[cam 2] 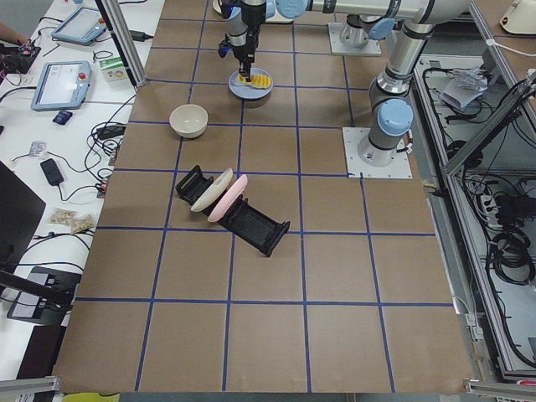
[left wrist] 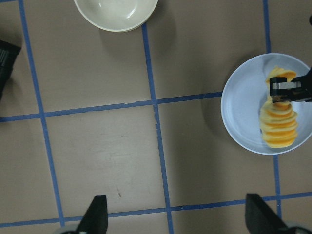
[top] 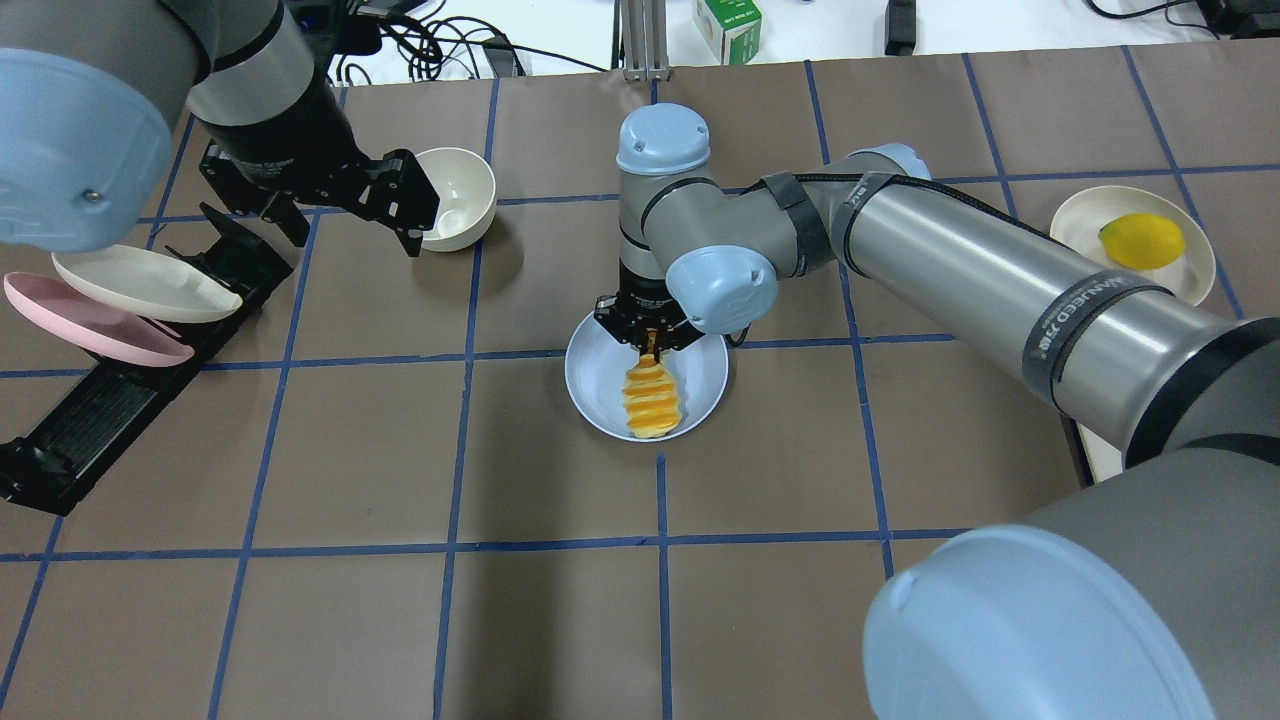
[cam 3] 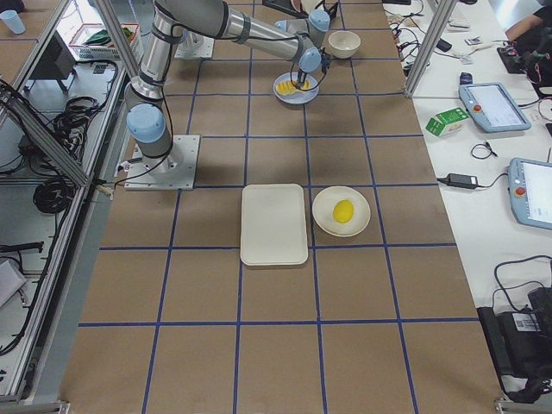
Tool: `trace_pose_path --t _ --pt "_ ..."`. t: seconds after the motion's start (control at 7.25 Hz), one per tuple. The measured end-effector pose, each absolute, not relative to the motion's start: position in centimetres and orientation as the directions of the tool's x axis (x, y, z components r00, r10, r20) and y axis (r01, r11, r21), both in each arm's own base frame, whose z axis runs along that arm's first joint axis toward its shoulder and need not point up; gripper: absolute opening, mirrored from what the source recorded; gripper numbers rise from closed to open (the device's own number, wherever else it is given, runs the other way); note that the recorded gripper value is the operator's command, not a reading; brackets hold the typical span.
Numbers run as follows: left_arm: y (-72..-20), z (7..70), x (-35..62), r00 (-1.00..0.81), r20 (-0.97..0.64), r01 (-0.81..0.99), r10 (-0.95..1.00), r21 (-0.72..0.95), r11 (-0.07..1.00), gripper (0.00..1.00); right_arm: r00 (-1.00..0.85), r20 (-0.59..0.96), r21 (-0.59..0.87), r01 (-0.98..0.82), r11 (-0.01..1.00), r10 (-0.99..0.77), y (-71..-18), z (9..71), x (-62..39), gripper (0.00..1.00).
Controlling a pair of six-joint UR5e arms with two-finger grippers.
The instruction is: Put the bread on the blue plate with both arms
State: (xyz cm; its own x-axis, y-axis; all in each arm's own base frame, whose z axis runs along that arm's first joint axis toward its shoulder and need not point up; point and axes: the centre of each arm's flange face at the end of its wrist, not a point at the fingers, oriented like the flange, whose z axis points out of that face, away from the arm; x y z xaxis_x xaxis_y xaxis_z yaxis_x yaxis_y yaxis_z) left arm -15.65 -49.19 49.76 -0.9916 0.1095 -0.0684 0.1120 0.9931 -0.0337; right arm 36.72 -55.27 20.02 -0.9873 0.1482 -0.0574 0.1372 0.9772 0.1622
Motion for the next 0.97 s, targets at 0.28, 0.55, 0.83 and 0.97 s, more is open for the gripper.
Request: trace_pose_path --t 0.28,0.55,0.83,0.97 --pt "-50.0 51.5 -13.6 -0.998 -0.007 0.059 0.059 -0.058 0.997 1.0 -0.987 -0.071 0.138 0.132 0.982 0.142 -55.3 20.4 36.8 1.0" --pt "-49.8 52.6 -11.4 -0.999 0.035 0.005 0.007 -0.05 0.999 1.0 -0.986 -0.084 0.101 0.134 0.986 0.143 -55.5 22.8 36.6 1.0" --pt "-49.8 52.4 -11.1 -0.999 0.044 0.008 0.01 -0.044 0.999 1.0 -0.983 -0.1 0.063 0.147 0.987 0.152 -55.3 26.8 35.6 1.0" --pt "-49.7 52.4 -11.1 -0.999 0.041 0.008 0.01 -0.045 0.999 1.0 -0.982 -0.099 0.061 0.153 0.986 0.159 -55.2 27.9 35.1 1.0"
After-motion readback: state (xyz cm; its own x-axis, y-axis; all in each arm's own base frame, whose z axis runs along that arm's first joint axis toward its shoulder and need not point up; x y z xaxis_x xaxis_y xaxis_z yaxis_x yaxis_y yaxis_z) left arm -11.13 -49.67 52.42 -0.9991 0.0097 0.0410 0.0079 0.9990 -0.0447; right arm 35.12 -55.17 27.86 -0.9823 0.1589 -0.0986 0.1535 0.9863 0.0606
